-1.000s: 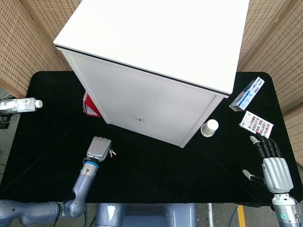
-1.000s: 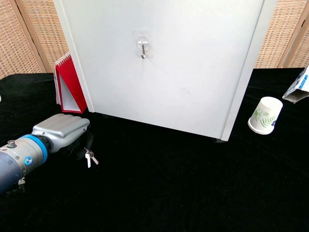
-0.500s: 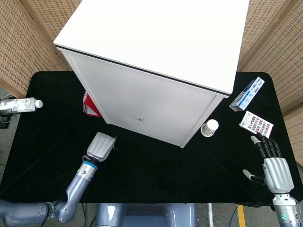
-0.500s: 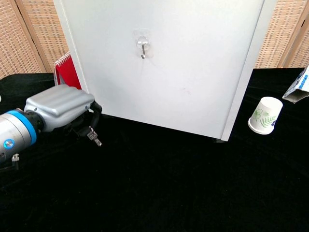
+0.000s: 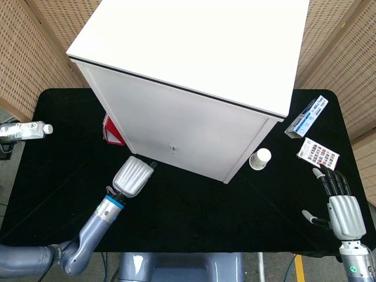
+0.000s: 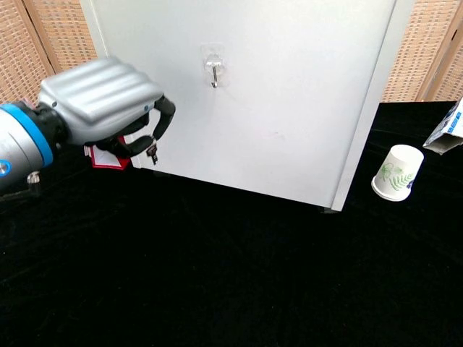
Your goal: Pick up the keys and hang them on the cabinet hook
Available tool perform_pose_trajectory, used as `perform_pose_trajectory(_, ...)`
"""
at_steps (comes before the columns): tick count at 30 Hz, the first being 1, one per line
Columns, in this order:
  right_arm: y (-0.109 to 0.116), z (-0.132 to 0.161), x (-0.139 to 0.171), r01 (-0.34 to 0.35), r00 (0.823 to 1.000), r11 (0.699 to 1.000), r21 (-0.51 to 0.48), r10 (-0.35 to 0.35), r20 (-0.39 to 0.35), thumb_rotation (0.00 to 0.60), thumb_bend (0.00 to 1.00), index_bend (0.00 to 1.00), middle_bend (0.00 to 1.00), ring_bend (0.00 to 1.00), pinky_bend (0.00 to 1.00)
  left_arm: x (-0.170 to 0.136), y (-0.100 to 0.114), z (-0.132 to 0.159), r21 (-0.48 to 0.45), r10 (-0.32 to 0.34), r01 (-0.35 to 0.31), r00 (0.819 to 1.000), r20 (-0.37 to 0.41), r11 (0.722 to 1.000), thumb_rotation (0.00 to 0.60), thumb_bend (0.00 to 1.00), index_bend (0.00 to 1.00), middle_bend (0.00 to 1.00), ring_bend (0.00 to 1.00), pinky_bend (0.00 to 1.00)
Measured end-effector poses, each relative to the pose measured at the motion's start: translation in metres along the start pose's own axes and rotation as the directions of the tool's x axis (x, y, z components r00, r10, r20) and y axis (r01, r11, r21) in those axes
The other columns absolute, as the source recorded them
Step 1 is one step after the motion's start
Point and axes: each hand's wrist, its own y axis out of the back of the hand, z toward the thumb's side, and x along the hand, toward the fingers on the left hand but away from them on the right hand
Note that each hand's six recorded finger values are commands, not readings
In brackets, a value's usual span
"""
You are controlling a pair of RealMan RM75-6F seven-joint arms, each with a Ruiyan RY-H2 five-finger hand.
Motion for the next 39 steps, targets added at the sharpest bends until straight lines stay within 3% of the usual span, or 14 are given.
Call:
perform_pose_trajectory(7, 0.001, -0.001, 0.0, 0.002, 1.0, 1.0, -0.006, -0.002, 0.003, 0.6, 0.13, 0.0, 0.0, 0.0, 0.0, 0.009, 0.019, 0.004, 0.041, 0.073, -0.074, 0.997, 0.029, 0.996, 0.6, 0.48, 0.56, 0.9, 0.94, 0.85)
perform_pose_trajectory(25, 0.003, -0.006, -0.003, -0.002, 1.0, 1.0, -0.026, 0.002, 0.015, 0.6, 0.13, 0.0, 0.0, 0.0, 0.0, 0.028, 0.048, 0.018, 0.065, 0.16, -0.163, 0.986, 0.047, 0.984, 0.6, 0.48, 0.56, 0.9, 0.94, 0.85)
perform_pose_trajectory(39, 0.002, -0.008, -0.005, -0.009, 1.0, 0.999, -0.033, 0.009, 0.02, 0.6, 0.13, 0.0, 0.0, 0.0, 0.0, 0.041, 0.053, 0.018, 0.07, 0.177, -0.178, 0.984, 0.025, 0.981, 0.6, 0.47, 0.56, 0.9, 0.94, 0.85)
